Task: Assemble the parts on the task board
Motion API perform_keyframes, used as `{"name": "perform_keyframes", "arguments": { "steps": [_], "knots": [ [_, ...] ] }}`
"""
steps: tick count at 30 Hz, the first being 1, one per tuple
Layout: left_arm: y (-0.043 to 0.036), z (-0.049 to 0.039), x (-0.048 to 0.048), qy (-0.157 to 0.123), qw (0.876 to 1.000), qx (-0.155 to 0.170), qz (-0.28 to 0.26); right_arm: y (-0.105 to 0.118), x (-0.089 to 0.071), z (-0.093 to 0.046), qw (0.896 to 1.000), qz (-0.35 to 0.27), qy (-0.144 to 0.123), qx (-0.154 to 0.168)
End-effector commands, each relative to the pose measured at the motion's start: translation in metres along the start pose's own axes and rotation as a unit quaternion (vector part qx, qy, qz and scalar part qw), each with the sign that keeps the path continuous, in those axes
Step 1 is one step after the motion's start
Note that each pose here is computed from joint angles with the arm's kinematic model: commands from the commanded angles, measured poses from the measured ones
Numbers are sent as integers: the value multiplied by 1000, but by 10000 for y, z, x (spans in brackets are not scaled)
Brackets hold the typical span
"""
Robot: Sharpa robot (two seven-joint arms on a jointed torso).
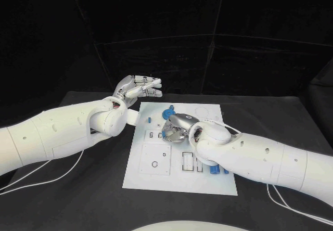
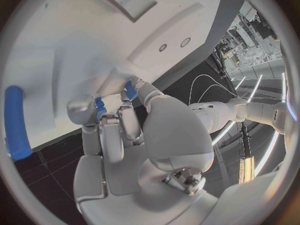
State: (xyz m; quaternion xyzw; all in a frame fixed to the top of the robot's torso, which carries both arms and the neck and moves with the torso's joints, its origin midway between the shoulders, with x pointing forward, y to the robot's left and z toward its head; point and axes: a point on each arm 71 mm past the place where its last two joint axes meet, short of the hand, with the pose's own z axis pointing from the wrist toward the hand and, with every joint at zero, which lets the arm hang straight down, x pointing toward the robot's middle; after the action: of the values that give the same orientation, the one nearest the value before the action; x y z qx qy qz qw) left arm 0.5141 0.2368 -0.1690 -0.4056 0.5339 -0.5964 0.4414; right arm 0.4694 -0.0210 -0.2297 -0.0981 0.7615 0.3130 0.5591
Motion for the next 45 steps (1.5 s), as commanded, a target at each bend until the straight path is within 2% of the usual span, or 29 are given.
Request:
{"name": "perform_keyframes", "arguments": {
  "steps": [1, 7, 12, 16, 20, 22, 24, 29, 31, 33, 35, 36, 37, 41, 45],
  "knots": [
    [-13, 7, 13, 6, 1000, 2, -1, -22, 24, -2, 1000, -4, 6, 10],
    [-12, 9, 13, 6, 1000, 2, -1, -23, 4, -3, 1000, 0, -8, 11],
    [-9, 11, 9, 6, 1000, 1, -1, 1, -34, -21, 999, 11, -39, -1],
    [-2, 12, -6, 5, 1000, -3, 3, 44, -107, -102, 995, 29, -85, -39],
    [11, 3, -44, 10, 1000, -11, 26, 31, -206, -262, 988, 51, -113, -93],
    [24, -4, -66, 20, 999, -20, 43, -13, -276, -346, 985, 68, -109, -118],
    [39, -14, -92, 33, 997, -30, 66, -97, -376, -438, 982, 93, -99, -130],
    [101, -52, -118, 75, 984, -79, 142, -359, -632, -648, 978, 153, -79, -120],
    [140, -67, -105, 100, 972, -112, 184, -467, -738, -732, 976, 166, -81, -112],
    [189, -87, -82, 128, 951, -154, 237, -587, -848, -816, 975, 176, -87, -100],
    [223, -100, -67, 142, 931, -185, 280, -683, -934, -873, 975, 182, -94, -89],
    [246, -107, -57, 151, 918, -205, 304, -743, -985, -905, 974, 185, -99, -82],
    [277, -118, -44, 163, 899, -234, 334, -819, -1047, -945, 974, 188, -105, -73],
    [326, -127, -17, 177, 849, -291, 404, -982, -1153, -1022, 973, 191, -116, -52],
    [340, -102, 19, 186, 809, -321, 457, -1070, -1195, -1051, 973, 193, -118, -37]
  ]
}}
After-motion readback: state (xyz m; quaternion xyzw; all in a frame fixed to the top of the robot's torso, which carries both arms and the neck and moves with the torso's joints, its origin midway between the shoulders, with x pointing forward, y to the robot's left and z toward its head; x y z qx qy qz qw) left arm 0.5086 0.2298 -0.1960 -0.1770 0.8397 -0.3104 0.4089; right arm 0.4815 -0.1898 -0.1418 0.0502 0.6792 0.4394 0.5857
